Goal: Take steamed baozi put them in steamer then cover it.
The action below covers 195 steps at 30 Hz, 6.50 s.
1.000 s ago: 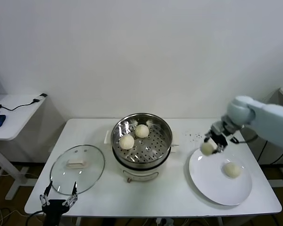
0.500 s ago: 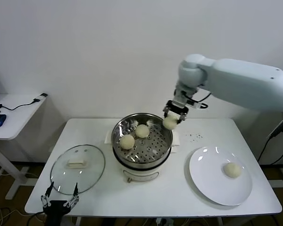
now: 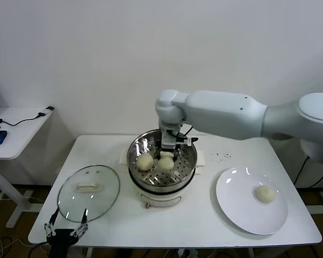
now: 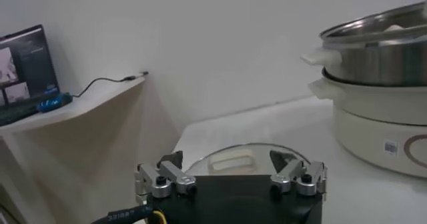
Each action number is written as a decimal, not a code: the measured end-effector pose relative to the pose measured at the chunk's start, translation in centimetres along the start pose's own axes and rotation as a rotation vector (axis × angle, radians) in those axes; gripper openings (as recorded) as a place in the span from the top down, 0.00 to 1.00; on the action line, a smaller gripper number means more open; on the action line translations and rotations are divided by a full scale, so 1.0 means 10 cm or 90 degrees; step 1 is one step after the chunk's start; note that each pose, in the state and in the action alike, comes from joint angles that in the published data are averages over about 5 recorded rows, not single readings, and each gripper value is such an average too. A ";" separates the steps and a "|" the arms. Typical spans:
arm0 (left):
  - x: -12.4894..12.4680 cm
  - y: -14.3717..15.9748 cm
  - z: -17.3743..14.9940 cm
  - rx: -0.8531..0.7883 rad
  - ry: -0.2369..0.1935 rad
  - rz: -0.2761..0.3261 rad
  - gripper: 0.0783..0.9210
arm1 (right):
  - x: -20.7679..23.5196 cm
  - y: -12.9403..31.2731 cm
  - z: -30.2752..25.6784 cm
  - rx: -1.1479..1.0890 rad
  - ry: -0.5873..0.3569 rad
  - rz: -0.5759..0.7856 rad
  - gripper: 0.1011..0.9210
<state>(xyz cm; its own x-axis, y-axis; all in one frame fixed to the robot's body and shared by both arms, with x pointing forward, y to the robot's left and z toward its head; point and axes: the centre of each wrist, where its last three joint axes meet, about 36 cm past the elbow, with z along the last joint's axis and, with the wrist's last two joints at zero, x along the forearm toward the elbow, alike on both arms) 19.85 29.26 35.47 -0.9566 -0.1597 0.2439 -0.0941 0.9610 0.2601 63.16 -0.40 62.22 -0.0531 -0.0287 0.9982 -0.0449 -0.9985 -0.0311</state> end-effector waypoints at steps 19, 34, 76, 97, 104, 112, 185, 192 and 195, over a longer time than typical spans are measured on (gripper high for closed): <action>-0.01 0.00 0.05 0.002 0.005 -0.001 0.12 | -0.34 -0.16 -0.12 0.041 -0.027 -0.007 0.15; -0.02 0.00 0.04 0.002 0.001 0.000 0.12 | 0.10 0.16 0.12 -0.047 -0.004 0.052 0.12; -0.03 -0.04 -0.04 0.005 -0.008 0.004 0.12 | -1.03 4.61 -0.30 -1.052 -0.003 0.030 0.12; -0.04 0.00 -0.02 0.006 -0.005 -0.009 0.12 | -1.54 4.67 -0.27 -1.067 0.022 -0.034 0.20; -0.04 0.00 -0.02 0.005 -0.005 -0.010 0.12 | -1.56 4.66 -0.26 -1.072 0.018 -0.036 0.41; -0.04 0.01 -0.02 0.005 -0.005 -0.009 0.12 | -1.44 4.63 -0.21 -1.080 0.008 -0.023 0.47; -0.23 -0.04 0.01 0.034 -0.030 0.024 0.12 | -0.29 0.94 0.54 -0.931 -0.048 0.054 0.12; -0.27 -0.05 -0.03 0.037 -0.037 0.021 0.12 | 0.01 1.08 0.59 -0.937 -0.059 0.095 0.12; -0.28 -0.04 -0.04 0.036 -0.039 0.020 0.12 | 0.16 1.20 0.62 -0.942 -0.070 0.129 0.12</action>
<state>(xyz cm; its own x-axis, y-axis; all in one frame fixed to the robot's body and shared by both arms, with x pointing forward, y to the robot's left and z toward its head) 22.70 29.25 35.08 -0.9740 -0.1177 0.1935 -0.0783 0.9767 0.1997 68.74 -12.73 63.78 -0.1119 -0.2277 0.9673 -0.9921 -0.0306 -0.1220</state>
